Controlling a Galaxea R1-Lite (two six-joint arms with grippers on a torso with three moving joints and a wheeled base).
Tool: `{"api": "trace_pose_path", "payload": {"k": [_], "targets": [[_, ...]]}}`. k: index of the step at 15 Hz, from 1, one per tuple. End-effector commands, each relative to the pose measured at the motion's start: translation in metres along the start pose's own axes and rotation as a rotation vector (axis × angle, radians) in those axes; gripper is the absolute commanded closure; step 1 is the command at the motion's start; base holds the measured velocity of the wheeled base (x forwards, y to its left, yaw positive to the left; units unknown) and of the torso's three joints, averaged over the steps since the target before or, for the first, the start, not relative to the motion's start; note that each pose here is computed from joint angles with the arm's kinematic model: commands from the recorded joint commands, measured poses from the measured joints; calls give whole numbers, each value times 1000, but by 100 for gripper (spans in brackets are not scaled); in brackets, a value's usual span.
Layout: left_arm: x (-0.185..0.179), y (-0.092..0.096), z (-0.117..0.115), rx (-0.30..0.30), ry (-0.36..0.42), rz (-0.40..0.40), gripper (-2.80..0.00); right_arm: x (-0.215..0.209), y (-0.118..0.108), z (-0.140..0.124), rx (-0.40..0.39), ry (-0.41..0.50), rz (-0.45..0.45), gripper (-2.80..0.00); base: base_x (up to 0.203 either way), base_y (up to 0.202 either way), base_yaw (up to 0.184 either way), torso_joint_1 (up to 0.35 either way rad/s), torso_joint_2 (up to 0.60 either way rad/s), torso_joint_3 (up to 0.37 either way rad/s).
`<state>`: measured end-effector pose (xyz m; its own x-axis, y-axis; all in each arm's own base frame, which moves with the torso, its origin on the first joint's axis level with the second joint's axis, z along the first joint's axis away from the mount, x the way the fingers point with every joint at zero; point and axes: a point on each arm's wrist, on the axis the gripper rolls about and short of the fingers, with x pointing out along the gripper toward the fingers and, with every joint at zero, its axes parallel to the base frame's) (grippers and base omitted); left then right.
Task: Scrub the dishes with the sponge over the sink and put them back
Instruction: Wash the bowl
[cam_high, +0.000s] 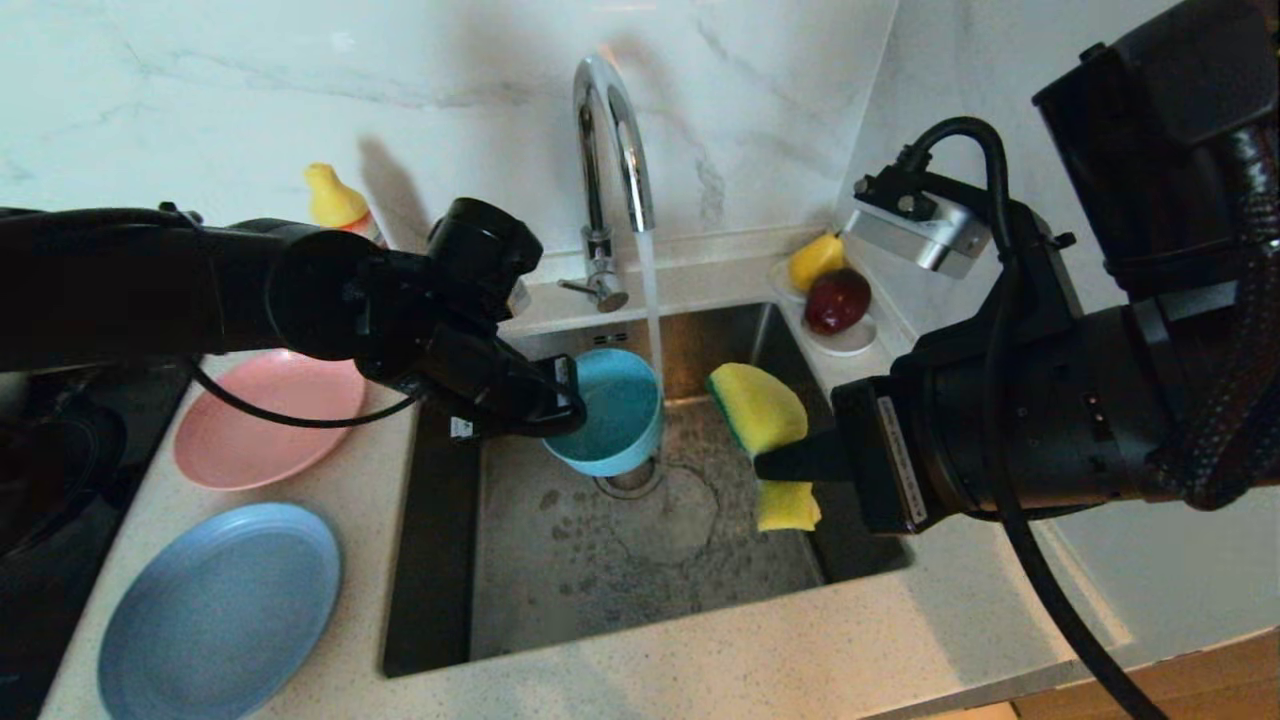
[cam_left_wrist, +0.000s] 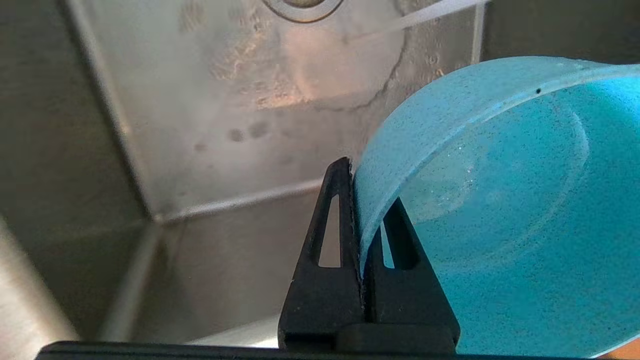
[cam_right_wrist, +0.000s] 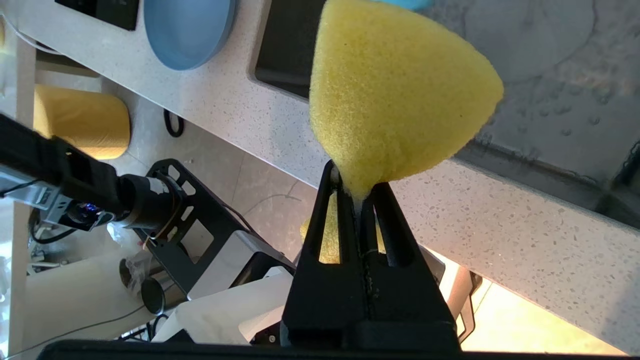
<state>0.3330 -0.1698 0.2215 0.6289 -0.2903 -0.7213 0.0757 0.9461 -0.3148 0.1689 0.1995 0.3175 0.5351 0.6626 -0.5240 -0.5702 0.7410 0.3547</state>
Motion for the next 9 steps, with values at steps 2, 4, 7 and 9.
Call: {"api": "trace_pose_path", "payload": {"k": [2, 4, 7, 9], "targets": [[27, -9, 0, -25, 11, 31, 0, -4, 0, 0, 2, -4, 2, 0, 0, 0, 0, 0, 0, 0], [38, -11, 3, -52, 1, 45, 0, -7, 0, 0, 2, -10, 5, 0, 0, 0, 0, 0, 0, 0], [53, -14, 7, -84, -11, 57, 0, -7, 0, -1, 2, -7, 5, 0, 0, 0, 0, 0, 0, 0], [60, -15, 9, -95, -18, 59, 0, -8, 0, -1, 2, -9, 6, 0, 0, 0, 0, 0, 0, 0]]}}
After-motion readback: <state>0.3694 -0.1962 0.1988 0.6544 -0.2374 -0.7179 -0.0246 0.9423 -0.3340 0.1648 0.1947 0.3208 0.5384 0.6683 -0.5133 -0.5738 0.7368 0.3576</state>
